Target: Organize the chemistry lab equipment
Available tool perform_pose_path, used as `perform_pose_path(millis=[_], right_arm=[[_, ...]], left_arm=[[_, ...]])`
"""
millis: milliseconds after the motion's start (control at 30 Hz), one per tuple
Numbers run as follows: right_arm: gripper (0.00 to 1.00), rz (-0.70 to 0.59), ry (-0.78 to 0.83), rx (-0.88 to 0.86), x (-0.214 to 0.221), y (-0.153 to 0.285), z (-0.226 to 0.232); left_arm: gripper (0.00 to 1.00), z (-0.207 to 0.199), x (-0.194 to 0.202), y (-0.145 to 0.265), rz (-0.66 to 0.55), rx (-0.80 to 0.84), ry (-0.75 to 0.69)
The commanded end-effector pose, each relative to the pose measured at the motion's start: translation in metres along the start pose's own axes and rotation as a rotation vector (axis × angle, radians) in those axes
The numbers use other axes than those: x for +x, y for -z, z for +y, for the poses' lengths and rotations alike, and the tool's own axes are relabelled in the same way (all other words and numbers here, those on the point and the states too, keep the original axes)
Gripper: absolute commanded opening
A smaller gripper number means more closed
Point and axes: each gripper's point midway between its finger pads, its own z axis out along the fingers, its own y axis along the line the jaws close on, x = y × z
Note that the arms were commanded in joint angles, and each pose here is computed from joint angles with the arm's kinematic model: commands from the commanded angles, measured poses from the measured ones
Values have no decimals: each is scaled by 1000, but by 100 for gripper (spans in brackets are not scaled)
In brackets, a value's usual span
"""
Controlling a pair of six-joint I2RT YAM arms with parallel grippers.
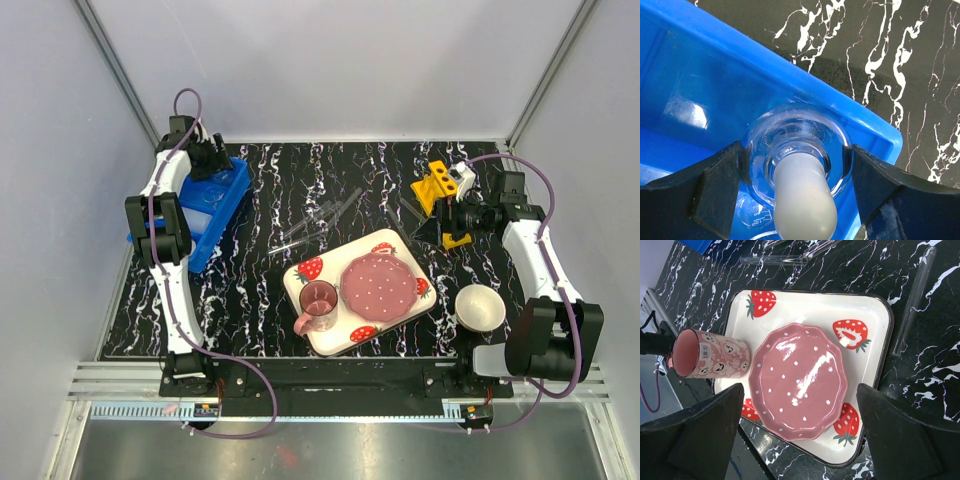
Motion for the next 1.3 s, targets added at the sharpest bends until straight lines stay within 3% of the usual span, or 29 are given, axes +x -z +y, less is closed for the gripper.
perform_pose_path(millis=[0, 233, 333, 567, 900, 1267], right_arm=[[100, -29, 30, -2, -12, 3, 1], [100, -29, 35, 9, -13, 6, 2], [100, -31, 45, 21, -13, 9, 5], [100, -28, 66, 41, -18, 16, 8], [100, 15, 133, 82, -29, 37, 19], [100, -10, 211, 140, -40, 59, 36]], left_arm=[[67, -6, -32, 13, -84, 21, -30], [79, -8, -39, 28, -94, 42, -28], [94, -10, -49, 45, -124, 41, -39], [95, -9, -55, 65, -140, 68, -9], [96, -41, -84, 148, -288, 124, -33], [99, -57, -18, 206, -336, 205, -48]])
